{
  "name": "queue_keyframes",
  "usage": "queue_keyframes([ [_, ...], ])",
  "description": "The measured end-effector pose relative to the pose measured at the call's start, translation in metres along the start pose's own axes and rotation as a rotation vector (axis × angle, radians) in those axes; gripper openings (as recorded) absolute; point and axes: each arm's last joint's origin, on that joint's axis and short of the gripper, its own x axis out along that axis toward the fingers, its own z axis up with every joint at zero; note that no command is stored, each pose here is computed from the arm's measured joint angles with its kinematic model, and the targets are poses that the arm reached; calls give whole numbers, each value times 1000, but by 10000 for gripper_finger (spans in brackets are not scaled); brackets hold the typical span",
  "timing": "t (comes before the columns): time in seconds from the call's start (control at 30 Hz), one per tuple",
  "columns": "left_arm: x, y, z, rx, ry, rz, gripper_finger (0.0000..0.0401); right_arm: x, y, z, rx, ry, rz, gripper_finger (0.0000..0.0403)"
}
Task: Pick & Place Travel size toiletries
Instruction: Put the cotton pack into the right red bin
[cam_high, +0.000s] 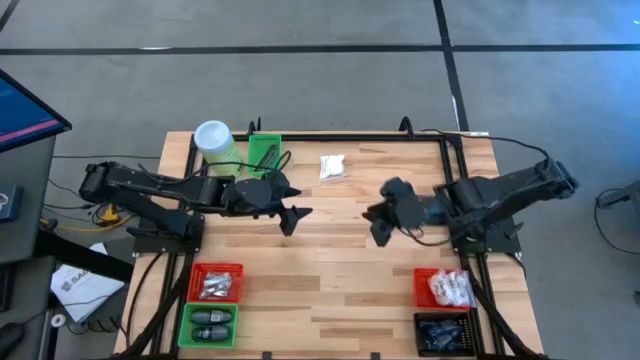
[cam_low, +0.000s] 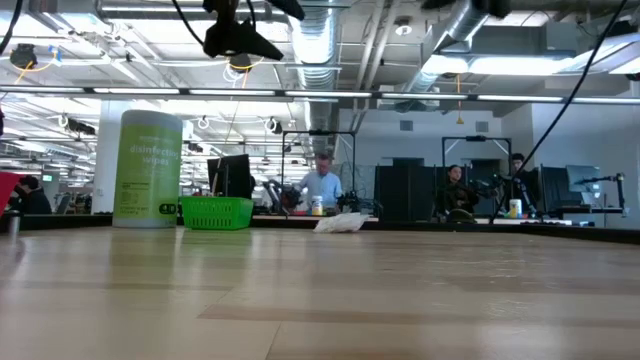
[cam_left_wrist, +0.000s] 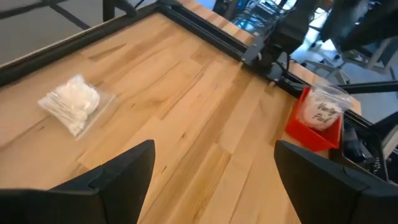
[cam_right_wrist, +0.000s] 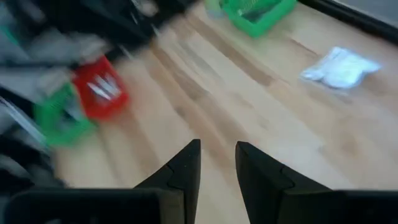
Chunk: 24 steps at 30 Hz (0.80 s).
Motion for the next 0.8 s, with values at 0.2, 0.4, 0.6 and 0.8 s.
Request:
queue_keyframes([
  [0.2,1,1,-4,-7,9,4,324,46,-46,27,-196,198,-108,93],
  [0.4,5,10,-2,-42,-16,63,324,106,-109,58,-149,326,-125,93],
  [0.6,12,25,-1,-95,-20,121,324,150,-172,82,-58,407,-127,90],
  [0.8,16,38,5,-149,-40,163,324,180,-196,107,-142,503,-122,71],
])
